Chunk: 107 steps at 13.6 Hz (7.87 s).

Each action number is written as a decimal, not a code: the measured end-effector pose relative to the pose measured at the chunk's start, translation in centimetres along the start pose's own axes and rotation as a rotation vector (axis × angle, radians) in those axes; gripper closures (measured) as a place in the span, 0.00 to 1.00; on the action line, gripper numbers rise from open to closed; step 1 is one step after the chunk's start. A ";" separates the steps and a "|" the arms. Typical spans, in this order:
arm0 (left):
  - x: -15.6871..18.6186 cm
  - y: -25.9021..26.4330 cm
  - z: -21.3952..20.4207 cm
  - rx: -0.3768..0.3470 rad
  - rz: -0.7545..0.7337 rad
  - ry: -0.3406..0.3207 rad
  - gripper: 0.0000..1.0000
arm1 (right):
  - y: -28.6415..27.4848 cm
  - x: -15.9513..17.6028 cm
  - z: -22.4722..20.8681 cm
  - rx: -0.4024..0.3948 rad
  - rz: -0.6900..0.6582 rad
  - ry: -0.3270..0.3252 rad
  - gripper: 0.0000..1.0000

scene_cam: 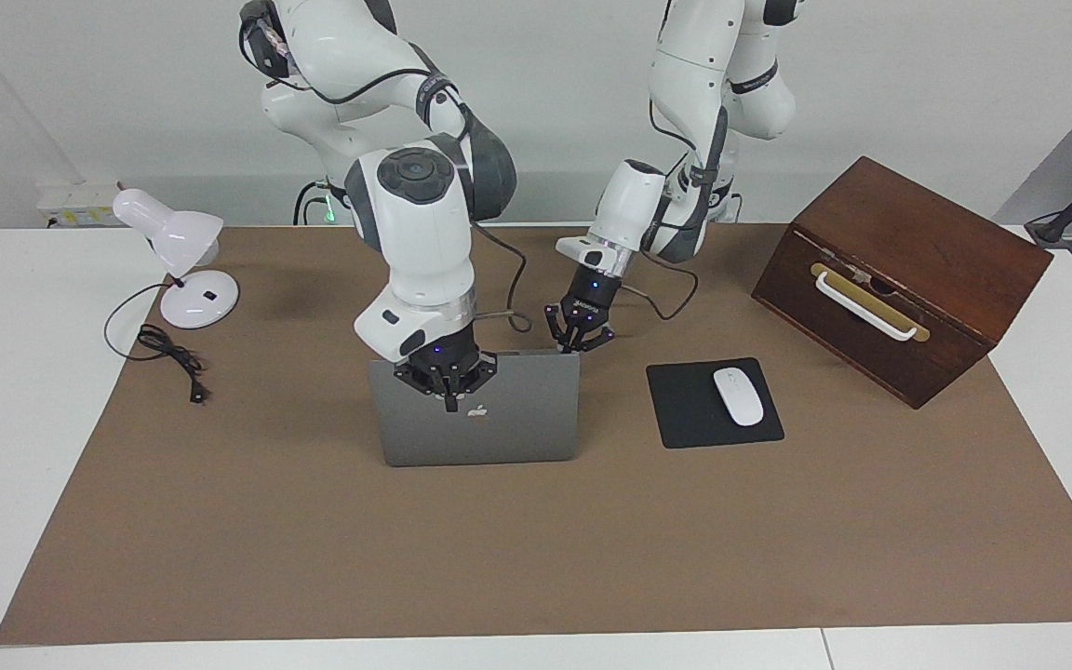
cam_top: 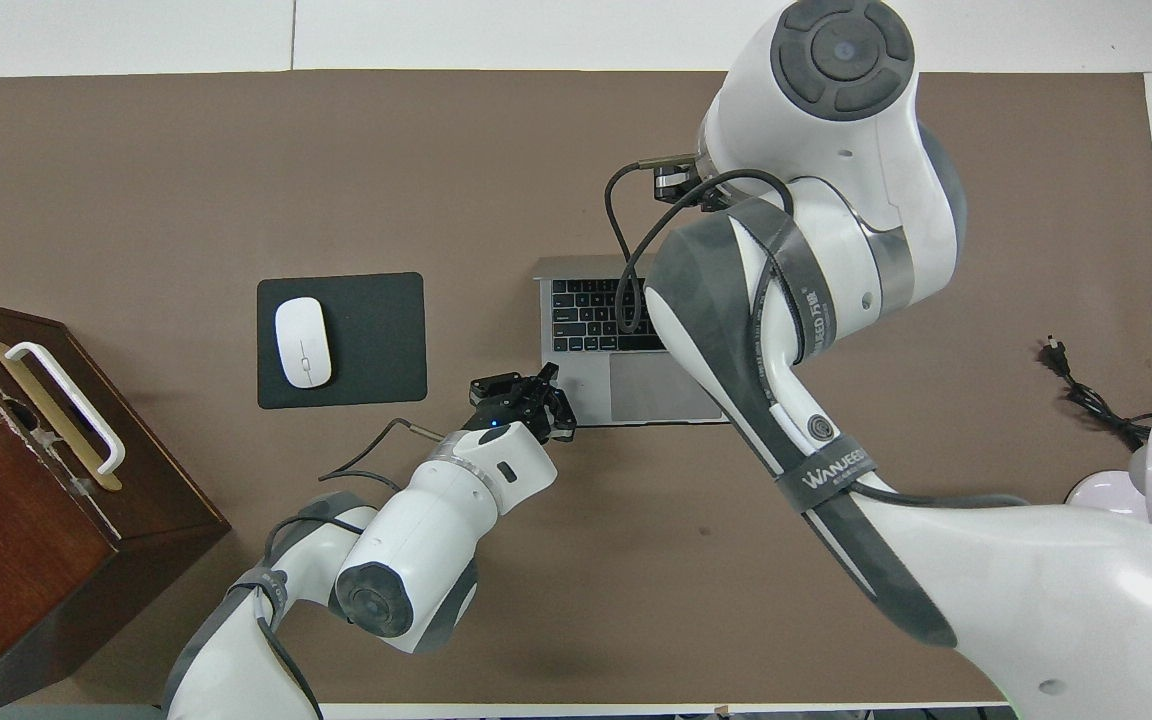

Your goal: Close laptop with both arms

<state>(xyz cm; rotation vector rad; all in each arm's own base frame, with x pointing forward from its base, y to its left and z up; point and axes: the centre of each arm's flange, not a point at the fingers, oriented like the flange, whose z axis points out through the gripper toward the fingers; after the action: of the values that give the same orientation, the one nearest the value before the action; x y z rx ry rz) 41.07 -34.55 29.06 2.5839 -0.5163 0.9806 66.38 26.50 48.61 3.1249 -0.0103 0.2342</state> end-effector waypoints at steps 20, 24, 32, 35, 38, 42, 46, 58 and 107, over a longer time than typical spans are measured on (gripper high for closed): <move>-1.9 0.6 1.9 0.002 0.049 -0.037 0.99 | 2.0 -2.7 2.3 0.144 0.111 -0.197 0.99; -2.0 0.6 1.9 0.000 0.106 -0.036 0.99 | 2.7 -3.5 3.1 0.173 0.141 -0.238 0.99; -2.2 0.7 1.9 -0.002 0.185 -0.032 0.99 | 2.8 -5.9 7.6 0.156 0.223 -0.350 0.99; -2.3 0.7 1.9 -0.002 0.190 -0.027 0.99 | 2.8 -6.8 9.0 0.143 0.223 -0.381 0.99; -2.4 0.7 1.9 -0.002 0.195 -0.025 0.99 | 2.9 -7.2 10.0 0.142 0.233 -0.384 0.99; -2.6 0.8 1.8 -0.002 0.203 -0.021 0.99 | 2.9 -7.7 11.7 0.140 0.250 -0.392 0.99; -2.9 0.8 1.6 -0.003 0.221 -0.014 0.99 | 2.7 -7.6 12.8 0.141 0.264 -0.387 0.99; -2.9 0.8 1.6 -0.003 0.236 -0.014 0.99 | 1.0 -8.3 13.4 0.152 0.314 -0.355 0.99; 17.2 -21.8 -35.5 0.326 -0.214 -0.637 0.00 | 27.8 -8.6 -16.4 0.003 -0.096 -0.097 0.00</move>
<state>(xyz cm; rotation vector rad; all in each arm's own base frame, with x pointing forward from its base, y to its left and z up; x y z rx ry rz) 42.60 -4.09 62.22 3.1537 -0.2226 0.1587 55.22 -1.15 63.75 3.1261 0.1398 0.0822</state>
